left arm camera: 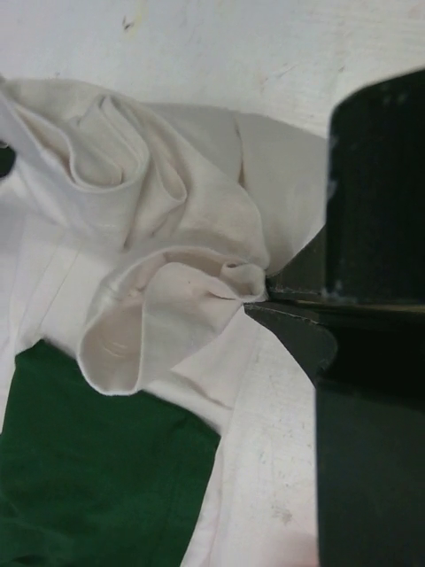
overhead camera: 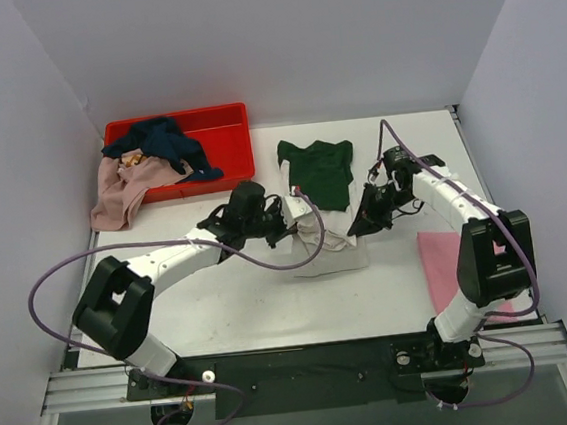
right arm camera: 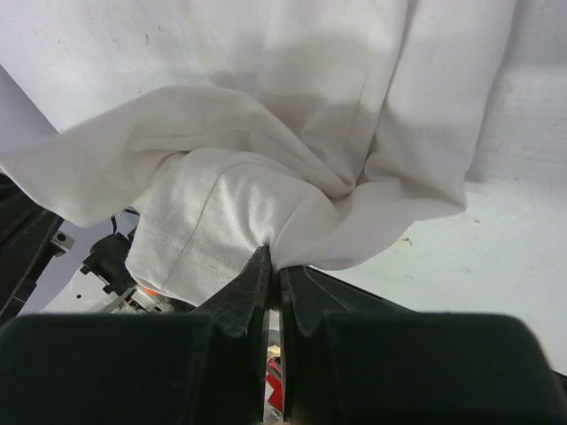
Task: Fold and stack the t-shirts
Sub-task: Fold the folded rectangular tshirt in 1/3 of the way
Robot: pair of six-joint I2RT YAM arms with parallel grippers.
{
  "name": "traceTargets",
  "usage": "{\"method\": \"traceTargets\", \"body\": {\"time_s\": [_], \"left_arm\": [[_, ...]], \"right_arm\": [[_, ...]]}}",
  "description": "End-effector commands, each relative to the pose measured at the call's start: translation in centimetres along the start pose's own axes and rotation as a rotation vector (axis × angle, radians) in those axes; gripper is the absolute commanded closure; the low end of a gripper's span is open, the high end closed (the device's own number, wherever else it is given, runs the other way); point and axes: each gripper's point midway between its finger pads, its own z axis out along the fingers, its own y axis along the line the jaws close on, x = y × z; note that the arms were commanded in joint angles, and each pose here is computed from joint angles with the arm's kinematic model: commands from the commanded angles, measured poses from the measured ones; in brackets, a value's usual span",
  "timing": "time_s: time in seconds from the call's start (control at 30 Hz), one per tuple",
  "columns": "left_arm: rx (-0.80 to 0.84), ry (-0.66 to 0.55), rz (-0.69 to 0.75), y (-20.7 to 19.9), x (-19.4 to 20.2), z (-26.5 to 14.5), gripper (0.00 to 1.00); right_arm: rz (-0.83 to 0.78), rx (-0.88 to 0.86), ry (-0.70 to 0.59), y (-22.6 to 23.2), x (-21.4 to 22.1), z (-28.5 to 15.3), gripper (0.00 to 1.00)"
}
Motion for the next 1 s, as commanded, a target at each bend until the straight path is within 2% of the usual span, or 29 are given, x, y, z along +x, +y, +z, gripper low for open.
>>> {"method": "traceTargets", "body": {"time_s": [0.0, 0.43, 0.63, 0.67, 0.73, 0.77, 0.83, 0.9, 0.97], "left_arm": [[-0.035, -0.098, -0.018, 3.3, -3.4, 1.9, 1.00], [-0.072, -0.058, -0.066, 8.4, -1.8, 6.6, 1.00], [-0.073, -0.036, -0.053, 8.9, -0.4, 7.6, 1.00], [-0.073, -0.032, -0.054, 8.9, -0.1, 7.8, 1.00], [-0.084, -0.026, -0.053, 9.0, 0.4, 7.9, 0.80], [-0.102, -0.024, -0.049, 9.3, 0.5, 7.9, 0.57], [-0.166, -0.024, -0.024, 10.6, 0.5, 7.7, 0.39], [-0.276, -0.029, 0.015, 13.0, -0.3, 7.0, 0.30], [-0.396, -0.017, 0.051, 16.0, -1.8, 5.7, 0.26]], "right_arm": [[0.016, -0.002, 0.017, -0.3, -1.6, -1.0, 1.00], [0.086, 0.012, 0.004, -1.3, -8.3, 1.1, 1.00], [0.112, 0.013, -0.002, -1.7, -10.1, 1.8, 1.00], [0.122, 0.011, 0.013, -1.9, -10.2, 2.3, 0.93], [0.122, 0.022, 0.011, -2.2, -10.8, 2.7, 0.83], [0.123, 0.023, -0.004, -2.3, -11.4, 2.4, 0.76], [0.143, 0.050, -0.059, -3.3, -13.2, 1.6, 0.67], [0.115, 0.101, -0.152, -3.5, -15.0, -0.2, 0.64], [0.046, 0.171, -0.260, -3.5, -16.4, -2.7, 0.62]]}}
